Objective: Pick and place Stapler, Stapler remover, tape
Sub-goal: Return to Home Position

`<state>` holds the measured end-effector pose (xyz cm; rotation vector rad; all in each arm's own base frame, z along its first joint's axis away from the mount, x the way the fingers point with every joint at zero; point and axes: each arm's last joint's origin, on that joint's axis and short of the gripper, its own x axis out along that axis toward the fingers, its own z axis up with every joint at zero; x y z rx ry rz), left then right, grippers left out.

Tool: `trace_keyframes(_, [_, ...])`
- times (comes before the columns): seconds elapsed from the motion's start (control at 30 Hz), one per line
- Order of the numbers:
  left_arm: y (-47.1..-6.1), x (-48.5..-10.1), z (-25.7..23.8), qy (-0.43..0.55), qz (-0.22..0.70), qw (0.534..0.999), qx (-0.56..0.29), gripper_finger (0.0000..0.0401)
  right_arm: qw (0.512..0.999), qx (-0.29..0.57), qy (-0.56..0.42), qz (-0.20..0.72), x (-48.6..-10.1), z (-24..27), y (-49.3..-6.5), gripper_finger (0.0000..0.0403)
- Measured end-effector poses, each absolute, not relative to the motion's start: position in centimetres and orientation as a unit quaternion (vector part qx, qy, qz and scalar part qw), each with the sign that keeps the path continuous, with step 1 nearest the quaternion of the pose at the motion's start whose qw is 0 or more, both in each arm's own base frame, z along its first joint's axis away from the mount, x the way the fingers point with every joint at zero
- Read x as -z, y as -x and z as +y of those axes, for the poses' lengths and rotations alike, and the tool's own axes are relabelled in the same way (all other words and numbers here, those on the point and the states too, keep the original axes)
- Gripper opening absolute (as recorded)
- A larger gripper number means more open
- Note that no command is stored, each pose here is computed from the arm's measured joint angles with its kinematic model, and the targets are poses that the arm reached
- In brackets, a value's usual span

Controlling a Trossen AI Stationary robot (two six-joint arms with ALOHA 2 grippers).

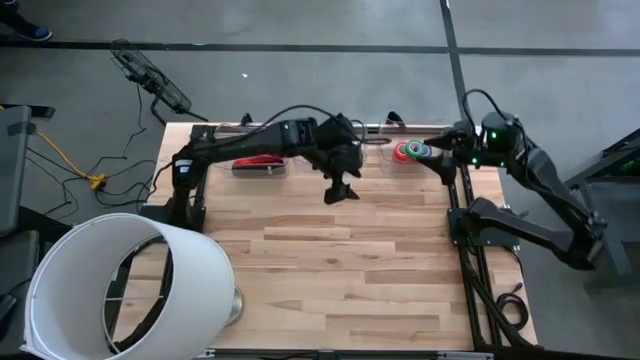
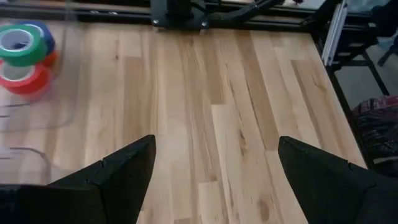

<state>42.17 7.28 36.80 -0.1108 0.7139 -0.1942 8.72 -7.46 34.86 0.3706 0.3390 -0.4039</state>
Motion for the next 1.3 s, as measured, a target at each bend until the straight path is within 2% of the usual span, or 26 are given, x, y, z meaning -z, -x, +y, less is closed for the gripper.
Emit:
trace_keyframes(0.17, [-43.3, -35.5, 5.1, 0.07, 0.332, 0.934, 0.11, 0.0332, 0.957, 0.192, -0.188, 0.111, -31.7, -6.8, -8.2, 0.0339])
trace_keyframes(0.5, [-44.8, -35.2, 1.4, 0.104, 0.278, 0.951, 0.09, 0.0332, 0.962, 0.079, -0.252, 0.067, -24.3, -6.5, -8.8, 0.0339])
trace_keyframes(0.83, [-45.5, -36.3, -0.3, 0.13, 0.219, 0.966, 0.049, 0.0332, 0.963, 0.062, -0.258, 0.053, -21.3, -6.4, -8.8, 0.0339])
trace_keyframes(1.0, [-45.7, -36.9, -0.7, 0.13, 0.187, 0.973, 0.04, 0.0332, 0.967, 0.014, -0.255, -0.012, -19.9, -5.9, -9.3, 0.0339])
trace_keyframes(1.13, [-45.1, -38.0, -1.0, 0.124, 0.166, 0.978, 0.017, 0.0332, 0.964, -0.046, -0.254, -0.069, -19.1, -4.5, -9.6, 0.0339])
trace_keyframes(1.3, [-42.5, -40.2, -1.3, 0.1, 0.177, 0.979, -0.034, 0.0332, 0.965, -0.042, -0.251, -0.056, -18.8, -3.5, -9.6, 0.0339])
